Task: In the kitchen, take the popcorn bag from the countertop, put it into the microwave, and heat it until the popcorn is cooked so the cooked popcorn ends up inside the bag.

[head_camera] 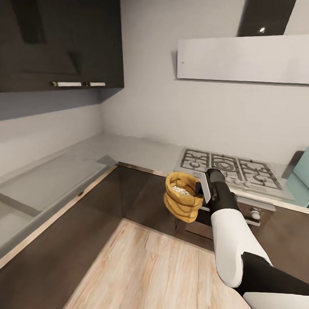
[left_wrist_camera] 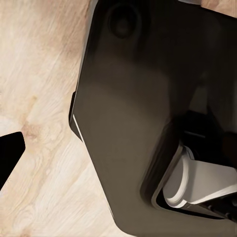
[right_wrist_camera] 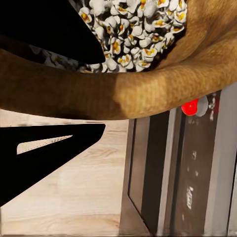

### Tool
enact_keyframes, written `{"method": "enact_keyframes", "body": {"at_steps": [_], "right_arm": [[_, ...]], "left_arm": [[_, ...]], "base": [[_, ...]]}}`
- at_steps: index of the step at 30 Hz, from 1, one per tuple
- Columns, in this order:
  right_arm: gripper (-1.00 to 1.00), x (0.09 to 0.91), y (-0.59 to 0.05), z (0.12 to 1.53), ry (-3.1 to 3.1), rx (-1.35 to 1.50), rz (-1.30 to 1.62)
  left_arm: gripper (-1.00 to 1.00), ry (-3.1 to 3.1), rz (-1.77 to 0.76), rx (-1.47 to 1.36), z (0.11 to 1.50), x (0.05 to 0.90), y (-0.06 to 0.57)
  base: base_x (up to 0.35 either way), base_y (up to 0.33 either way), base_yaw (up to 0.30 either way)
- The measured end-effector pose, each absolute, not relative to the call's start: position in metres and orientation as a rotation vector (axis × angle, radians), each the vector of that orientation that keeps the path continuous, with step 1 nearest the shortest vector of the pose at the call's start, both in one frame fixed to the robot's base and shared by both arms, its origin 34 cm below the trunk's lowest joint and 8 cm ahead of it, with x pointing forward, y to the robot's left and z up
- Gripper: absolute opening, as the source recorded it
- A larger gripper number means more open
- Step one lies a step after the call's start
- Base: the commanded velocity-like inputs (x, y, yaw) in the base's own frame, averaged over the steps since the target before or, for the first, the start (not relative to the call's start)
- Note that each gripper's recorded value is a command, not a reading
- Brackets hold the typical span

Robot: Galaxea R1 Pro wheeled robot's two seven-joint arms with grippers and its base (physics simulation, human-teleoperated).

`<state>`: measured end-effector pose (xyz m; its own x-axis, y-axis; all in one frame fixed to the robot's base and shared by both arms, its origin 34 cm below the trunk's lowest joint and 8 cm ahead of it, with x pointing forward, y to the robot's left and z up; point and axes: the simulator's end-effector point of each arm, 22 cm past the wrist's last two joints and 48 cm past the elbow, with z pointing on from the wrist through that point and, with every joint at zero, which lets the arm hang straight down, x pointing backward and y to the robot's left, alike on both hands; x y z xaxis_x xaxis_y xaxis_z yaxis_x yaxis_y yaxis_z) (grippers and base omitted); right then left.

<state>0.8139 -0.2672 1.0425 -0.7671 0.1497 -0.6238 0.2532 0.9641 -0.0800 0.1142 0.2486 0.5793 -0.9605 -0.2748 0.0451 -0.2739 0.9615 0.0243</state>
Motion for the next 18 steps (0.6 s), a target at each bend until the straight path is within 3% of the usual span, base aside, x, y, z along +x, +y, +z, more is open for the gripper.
{"method": "enact_keyframes", "body": {"at_steps": [7, 18], "right_arm": [[-1.00, 0.8137, -0.2678, 1.0430, 2.457, 0.283, -0.212], [-1.00, 0.8137, -0.2679, 1.0432, 2.456, 0.284, -0.212]], "left_arm": [[1.00, -3.036, -0.033, 0.593, 0.5793, 0.1139, 0.2494], [1.00, -3.030, -0.034, 0.615, 0.5794, 0.1133, 0.2496]], "base": [[0.000, 0.000, -0.285], [0.000, 0.000, -0.288]]}}
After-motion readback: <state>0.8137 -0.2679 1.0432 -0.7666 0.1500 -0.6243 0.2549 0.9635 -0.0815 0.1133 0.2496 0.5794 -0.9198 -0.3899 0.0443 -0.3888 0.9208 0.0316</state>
